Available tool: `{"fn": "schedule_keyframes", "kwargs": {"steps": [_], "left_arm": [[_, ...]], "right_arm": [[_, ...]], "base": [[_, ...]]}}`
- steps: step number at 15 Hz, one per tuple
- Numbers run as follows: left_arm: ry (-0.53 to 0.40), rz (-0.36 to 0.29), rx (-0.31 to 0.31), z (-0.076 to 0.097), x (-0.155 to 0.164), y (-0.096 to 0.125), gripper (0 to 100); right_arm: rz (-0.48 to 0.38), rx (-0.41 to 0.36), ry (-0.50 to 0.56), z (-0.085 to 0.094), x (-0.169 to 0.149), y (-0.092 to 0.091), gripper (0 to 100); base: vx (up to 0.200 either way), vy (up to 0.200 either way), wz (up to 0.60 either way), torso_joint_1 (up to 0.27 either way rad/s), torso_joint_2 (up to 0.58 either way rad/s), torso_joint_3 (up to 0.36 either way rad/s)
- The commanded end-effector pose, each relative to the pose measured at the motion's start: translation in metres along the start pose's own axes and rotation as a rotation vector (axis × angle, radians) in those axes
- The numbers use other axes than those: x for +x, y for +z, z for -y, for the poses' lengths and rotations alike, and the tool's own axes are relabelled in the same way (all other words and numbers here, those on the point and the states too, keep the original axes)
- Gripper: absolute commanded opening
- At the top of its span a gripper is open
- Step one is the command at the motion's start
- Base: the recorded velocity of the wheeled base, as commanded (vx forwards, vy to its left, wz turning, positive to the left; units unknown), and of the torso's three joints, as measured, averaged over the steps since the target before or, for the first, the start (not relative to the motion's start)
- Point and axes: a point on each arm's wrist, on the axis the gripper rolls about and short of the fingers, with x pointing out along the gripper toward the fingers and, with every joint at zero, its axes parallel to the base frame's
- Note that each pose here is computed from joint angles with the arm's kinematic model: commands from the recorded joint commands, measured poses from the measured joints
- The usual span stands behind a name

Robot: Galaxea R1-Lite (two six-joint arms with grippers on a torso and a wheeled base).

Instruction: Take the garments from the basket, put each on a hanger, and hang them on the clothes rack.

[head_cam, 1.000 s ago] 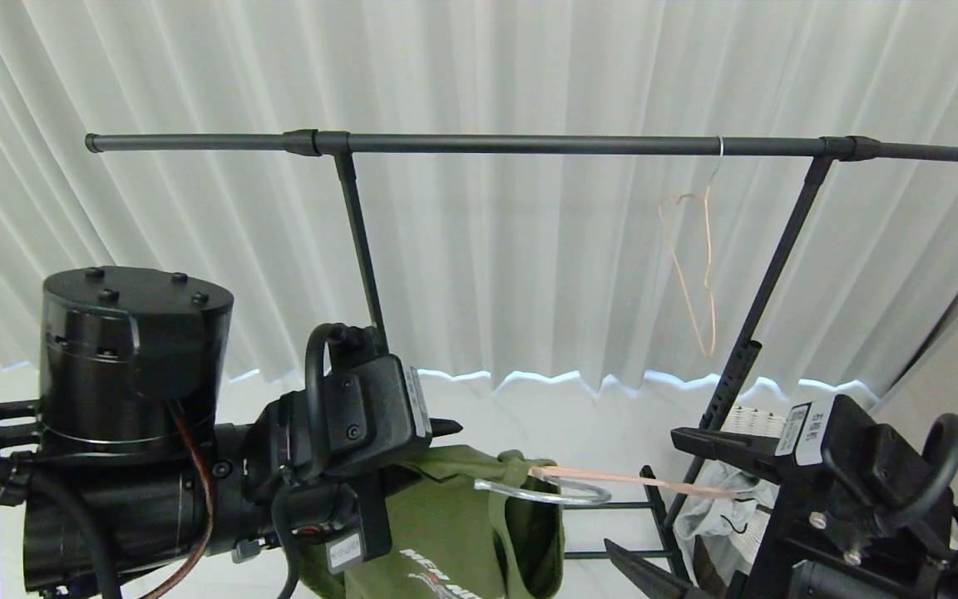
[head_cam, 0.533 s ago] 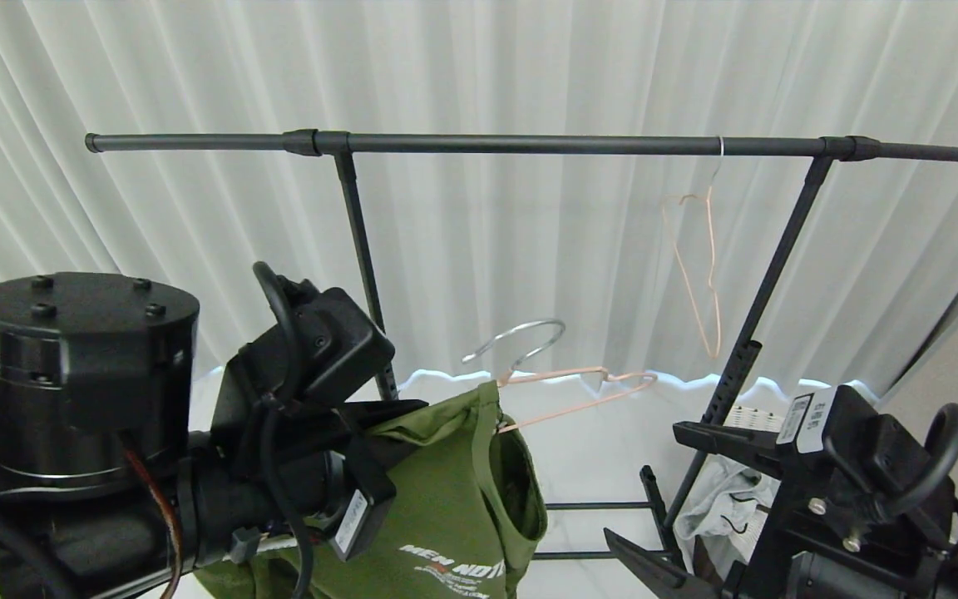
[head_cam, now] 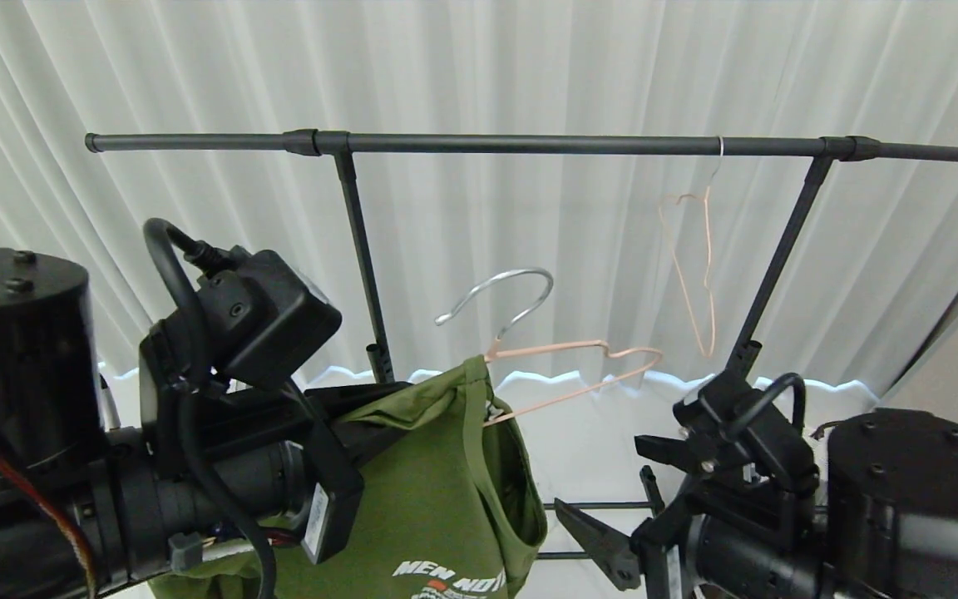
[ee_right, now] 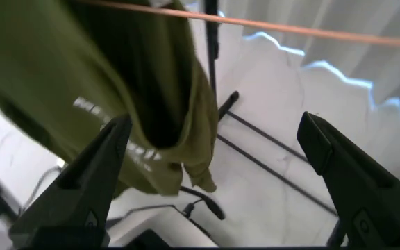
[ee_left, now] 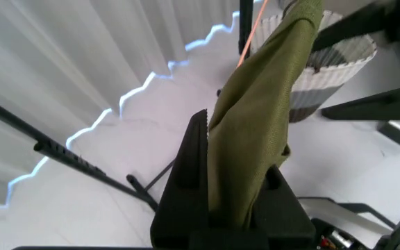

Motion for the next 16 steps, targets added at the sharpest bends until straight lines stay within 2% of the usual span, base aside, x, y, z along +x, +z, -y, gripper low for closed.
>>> {"fn": "schedule_keyframes", "kwargs": {"steps": [1,7,10,13,16], "left_arm": [[0.000,0.035,-0.009,0.001,-0.007,0.005,0],[-0.028,0.069,-0.017,0.006,-0.010,0.014,0],[-0.025,0.080,-0.017,0.005,-0.011,0.017,0],[-0.021,0.079,-0.017,0.005,-0.011,0.017,0],[-0.013,0.058,-0.015,0.005,-0.011,0.010,0]], "right_arm": [[-0.050,0.044,-0.058,-0.007,0.033,-0.010,100],[-0.096,0.065,-0.103,-0.007,0.048,-0.024,100],[-0.122,0.055,-0.166,-0.001,0.050,-0.034,100],[-0.148,0.069,-0.240,0.016,0.049,-0.042,100],[-0.135,0.097,-0.382,0.048,0.050,-0.039,100]], "base": [[0.000,0.000,0.00,0.000,0.00,0.000],[0.000,0.000,0.00,0.000,0.00,0.000],[0.000,0.000,0.00,0.000,0.00,0.000],[0.000,0.000,0.00,0.000,0.00,0.000],[0.000,0.000,0.00,0.000,0.00,0.000]]}}
